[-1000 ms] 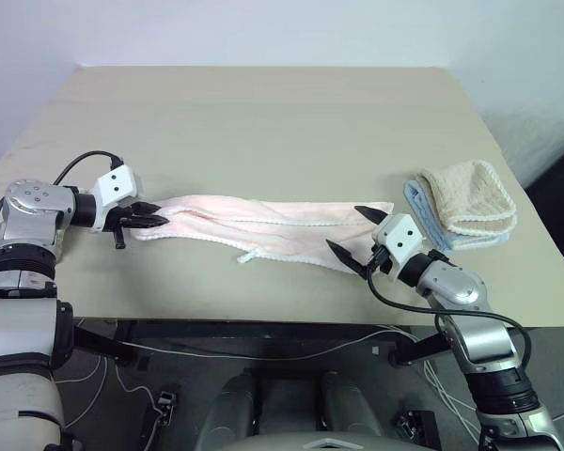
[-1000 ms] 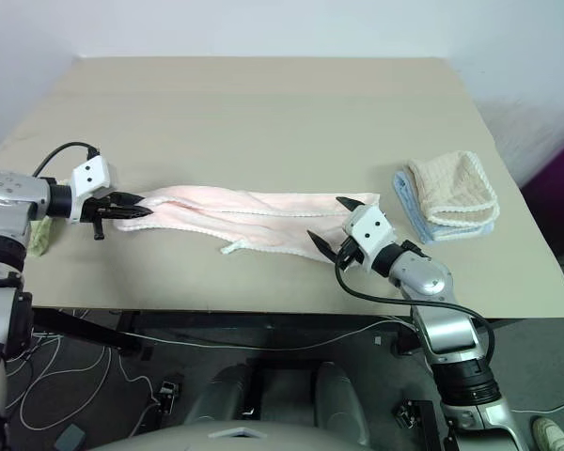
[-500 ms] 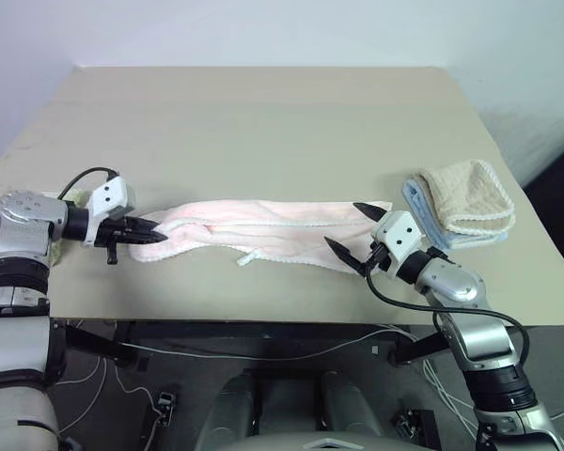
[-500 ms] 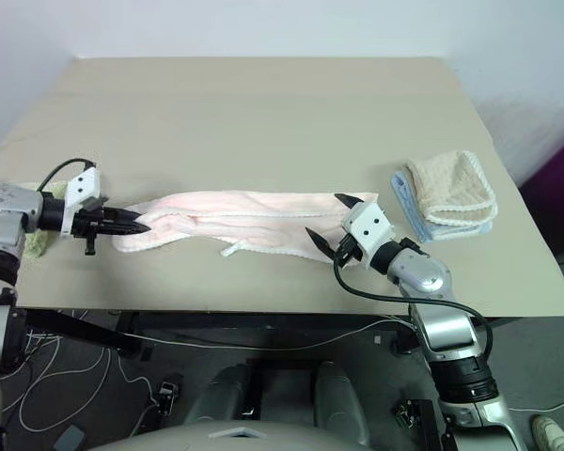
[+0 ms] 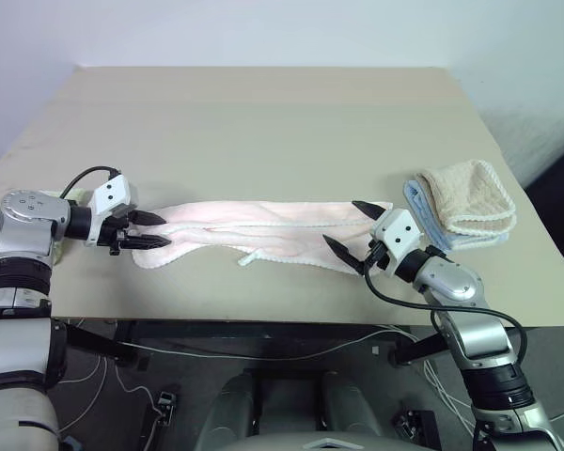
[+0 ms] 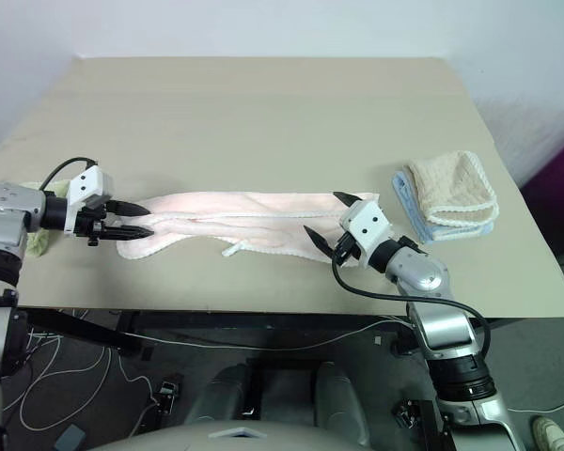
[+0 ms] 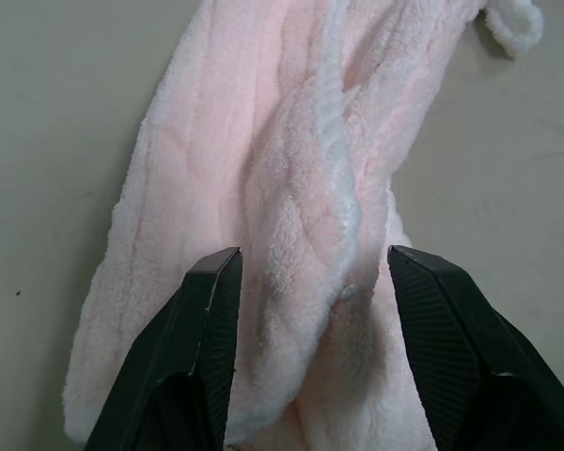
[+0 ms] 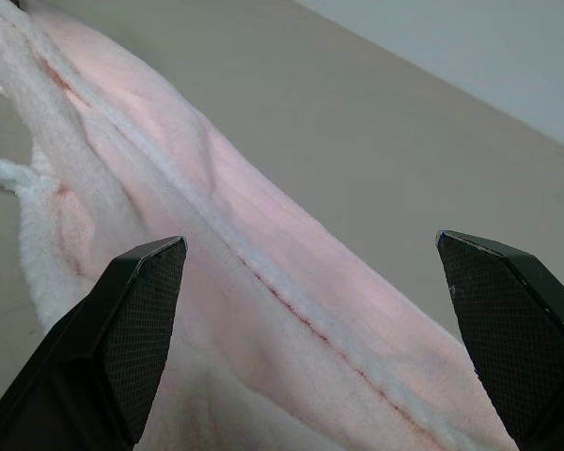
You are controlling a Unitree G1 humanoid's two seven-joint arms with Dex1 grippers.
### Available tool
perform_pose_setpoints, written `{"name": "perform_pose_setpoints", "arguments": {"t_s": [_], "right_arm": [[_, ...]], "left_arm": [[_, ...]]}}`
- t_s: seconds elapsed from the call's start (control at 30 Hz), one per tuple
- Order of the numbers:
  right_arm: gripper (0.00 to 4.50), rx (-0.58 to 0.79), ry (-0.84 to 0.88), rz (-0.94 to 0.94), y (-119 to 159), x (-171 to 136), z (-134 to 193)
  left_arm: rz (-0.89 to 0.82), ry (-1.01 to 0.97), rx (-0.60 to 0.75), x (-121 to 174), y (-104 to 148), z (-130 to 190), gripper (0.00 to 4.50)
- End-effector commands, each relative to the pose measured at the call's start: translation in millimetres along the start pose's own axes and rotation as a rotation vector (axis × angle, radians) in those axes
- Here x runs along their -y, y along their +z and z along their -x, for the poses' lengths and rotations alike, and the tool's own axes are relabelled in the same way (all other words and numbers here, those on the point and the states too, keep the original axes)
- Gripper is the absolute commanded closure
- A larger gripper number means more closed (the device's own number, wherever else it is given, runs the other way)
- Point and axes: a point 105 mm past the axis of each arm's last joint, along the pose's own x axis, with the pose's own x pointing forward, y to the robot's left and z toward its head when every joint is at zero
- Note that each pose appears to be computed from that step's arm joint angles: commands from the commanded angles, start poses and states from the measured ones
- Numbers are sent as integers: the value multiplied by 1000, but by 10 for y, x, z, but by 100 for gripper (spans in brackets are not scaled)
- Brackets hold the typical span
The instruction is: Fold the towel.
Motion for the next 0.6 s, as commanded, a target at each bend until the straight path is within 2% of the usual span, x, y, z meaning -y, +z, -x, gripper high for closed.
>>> {"name": "perform_pose_setpoints", "arguments": {"t_s": [0.03,0.17,0.3,0.47,0.6], "right_arm": [[0,46,0,22,135,-5,-12],[0,46,4,22,132,-15,-18],[0,46,7,20,123,-25,-17],[0,46,9,18,106,-33,-20],[0,46,8,18,102,-32,-20]], "left_arm": [[-13,66,38,-83,86,55,187],[9,99,64,-121,98,66,187],[14,100,66,-115,87,76,275],[20,96,78,-107,97,78,443],[15,93,78,-101,104,77,447]]}}
